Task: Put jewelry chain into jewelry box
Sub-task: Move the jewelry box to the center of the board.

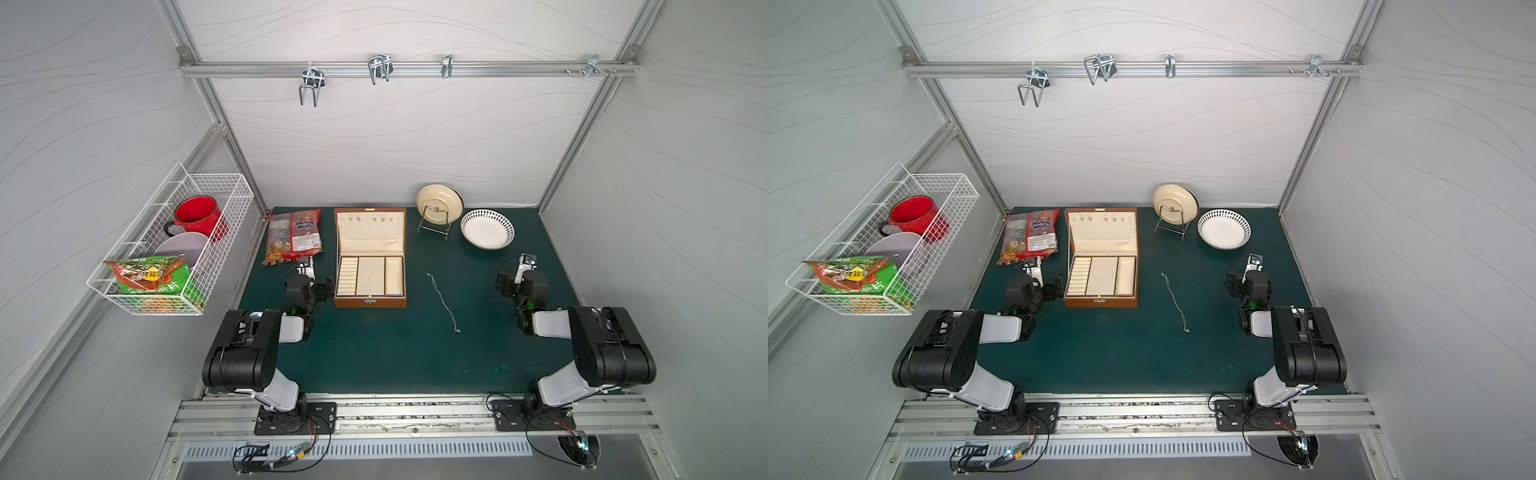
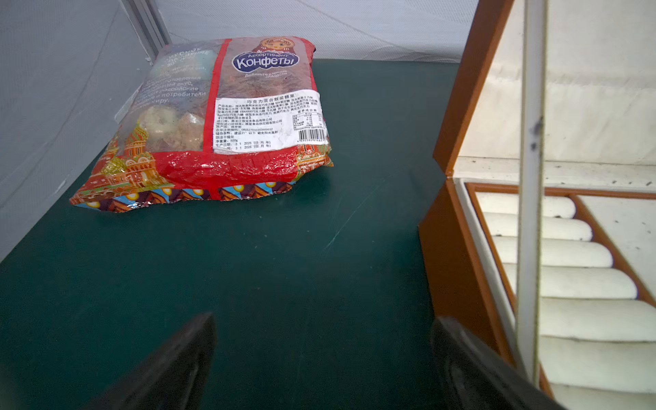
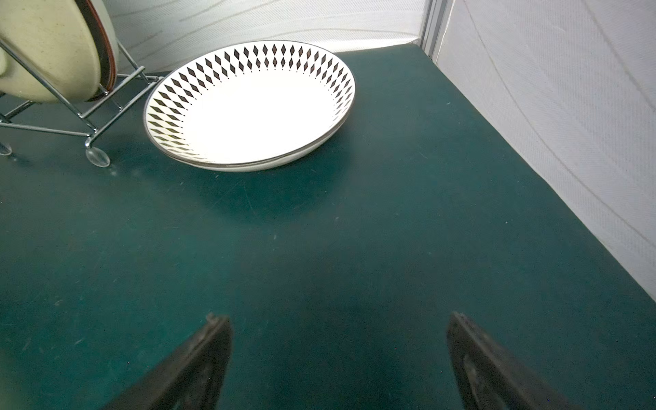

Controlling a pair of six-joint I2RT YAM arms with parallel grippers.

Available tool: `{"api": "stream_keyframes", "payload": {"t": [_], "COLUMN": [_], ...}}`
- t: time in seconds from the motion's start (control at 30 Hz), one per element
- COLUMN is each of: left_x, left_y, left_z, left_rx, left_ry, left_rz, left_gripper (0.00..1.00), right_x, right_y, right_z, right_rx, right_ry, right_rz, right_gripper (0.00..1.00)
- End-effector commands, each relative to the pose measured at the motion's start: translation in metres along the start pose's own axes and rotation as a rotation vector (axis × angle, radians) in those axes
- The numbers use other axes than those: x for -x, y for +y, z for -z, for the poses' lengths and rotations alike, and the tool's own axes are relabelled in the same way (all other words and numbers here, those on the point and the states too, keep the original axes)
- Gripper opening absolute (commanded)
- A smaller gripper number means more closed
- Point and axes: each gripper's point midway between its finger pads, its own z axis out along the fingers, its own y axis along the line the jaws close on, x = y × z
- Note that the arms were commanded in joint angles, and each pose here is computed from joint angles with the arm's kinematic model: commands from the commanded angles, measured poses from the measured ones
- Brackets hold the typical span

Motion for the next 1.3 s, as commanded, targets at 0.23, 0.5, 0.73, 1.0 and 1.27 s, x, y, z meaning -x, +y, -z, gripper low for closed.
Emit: {"api": "stream_keyframes", "payload": {"t": [0.23, 0.5, 0.73, 1.0, 1.27], "left_x": [0.023, 0.024, 0.028, 0.087, 0.124], "left_y": [0.0, 0.0, 0.007, 0.063, 0.052], "left_z": [-0.003, -0.003, -0.002, 0.033, 0.075], "left_rx": [-0.008, -0.009, 0.014, 0.361, 0.329], "left_ry": [-0.065, -0.065, -0.065, 0.037, 0.133], "left_rz": [0.013, 0.013, 0.038, 0.22, 0.471], "left_gripper": [1.0, 1.0, 1.0, 1.0, 1.0], "right_x": [0.01, 0.01, 0.013, 0.077, 0.138], "right_y": [0.002, 0.001, 0.0, -0.023, -0.029], "right_z": [-0.002, -0.002, 0.0, 0.041, 0.09], "right_rx": [0.009, 0.008, 0.0, -0.153, -0.161], "right_ry": [-0.027, -0.027, -0.043, -0.019, 0.0], "right_rz": [-0.004, -0.004, 0.0, -0.126, -0.479], "right_gripper": [0.99, 0.99, 0.99, 0.99, 0.99]}}
